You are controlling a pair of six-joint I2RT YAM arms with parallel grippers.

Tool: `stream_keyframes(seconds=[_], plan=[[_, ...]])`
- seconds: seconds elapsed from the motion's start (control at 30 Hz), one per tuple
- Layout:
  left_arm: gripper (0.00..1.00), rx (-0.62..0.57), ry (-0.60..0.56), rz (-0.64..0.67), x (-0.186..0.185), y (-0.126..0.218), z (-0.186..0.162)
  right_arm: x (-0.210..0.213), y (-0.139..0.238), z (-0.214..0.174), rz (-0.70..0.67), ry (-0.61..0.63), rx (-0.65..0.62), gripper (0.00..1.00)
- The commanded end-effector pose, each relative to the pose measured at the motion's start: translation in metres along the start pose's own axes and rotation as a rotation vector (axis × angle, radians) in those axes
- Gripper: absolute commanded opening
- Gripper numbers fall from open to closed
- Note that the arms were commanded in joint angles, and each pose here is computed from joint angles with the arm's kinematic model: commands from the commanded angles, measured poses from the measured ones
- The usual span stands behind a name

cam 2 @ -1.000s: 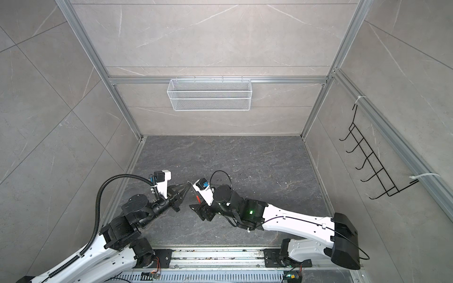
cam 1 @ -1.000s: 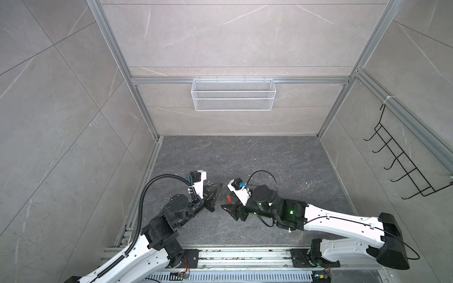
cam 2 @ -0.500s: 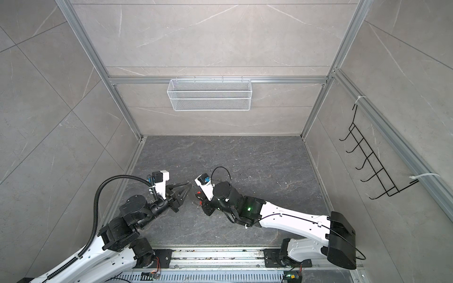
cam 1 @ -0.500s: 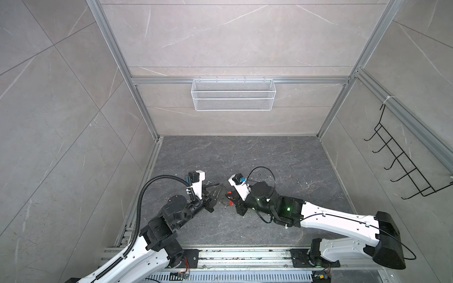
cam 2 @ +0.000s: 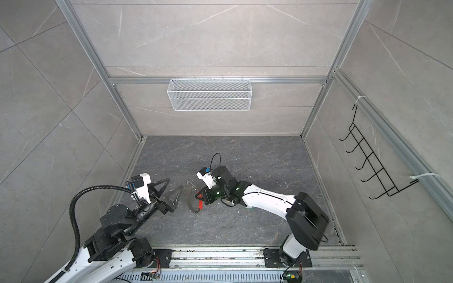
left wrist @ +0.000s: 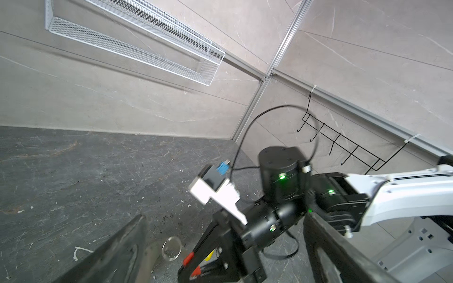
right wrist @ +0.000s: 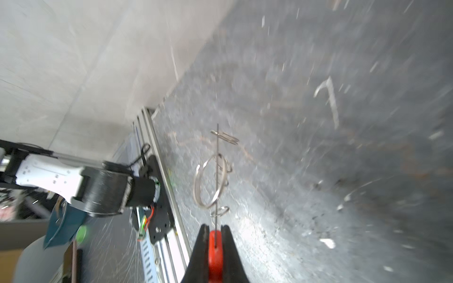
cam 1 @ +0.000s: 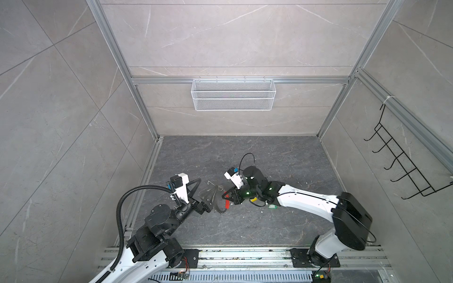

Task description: Remove the keys from the keyring

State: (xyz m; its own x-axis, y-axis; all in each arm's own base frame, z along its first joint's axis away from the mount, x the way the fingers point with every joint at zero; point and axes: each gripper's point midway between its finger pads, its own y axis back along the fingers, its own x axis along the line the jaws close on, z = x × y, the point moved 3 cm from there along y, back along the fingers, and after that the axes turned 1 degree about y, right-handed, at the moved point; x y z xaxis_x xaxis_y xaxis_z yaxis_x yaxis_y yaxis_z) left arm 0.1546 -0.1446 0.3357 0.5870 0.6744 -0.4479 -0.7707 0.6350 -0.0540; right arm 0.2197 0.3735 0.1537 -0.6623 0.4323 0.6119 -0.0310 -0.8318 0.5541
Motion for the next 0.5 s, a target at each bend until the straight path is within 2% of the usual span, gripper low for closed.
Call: stream_keyframes(seconds=[0.0,0.13,0.23,0.37,0.47], plan=[[1.0,-0.026,-0.019,0.008,0.001,0.001,0.004,-0.009,-0.012,-0.012,0.039,-0.102,0.082,0.0],[1.0,-0.015,-0.019,0.01,0.002,0.0,0.001,-0.051,-0.023,-0.022,-0.115,-0.178,0.126,0.02],[1.0,-0.011,-0.019,0.008,0.001,-0.001,0.0,-0.069,-0.025,-0.031,-0.203,-0.21,0.151,0.14],[1.0,-0.011,-0.016,0.01,0.003,-0.001,-0.002,-0.08,-0.022,-0.033,-0.277,-0.215,0.132,0.39],[1.0,-0.008,-0.013,0.012,0.003,-0.002,-0.003,-0.086,-0.016,-0.029,-0.343,-0.214,0.112,0.49]])
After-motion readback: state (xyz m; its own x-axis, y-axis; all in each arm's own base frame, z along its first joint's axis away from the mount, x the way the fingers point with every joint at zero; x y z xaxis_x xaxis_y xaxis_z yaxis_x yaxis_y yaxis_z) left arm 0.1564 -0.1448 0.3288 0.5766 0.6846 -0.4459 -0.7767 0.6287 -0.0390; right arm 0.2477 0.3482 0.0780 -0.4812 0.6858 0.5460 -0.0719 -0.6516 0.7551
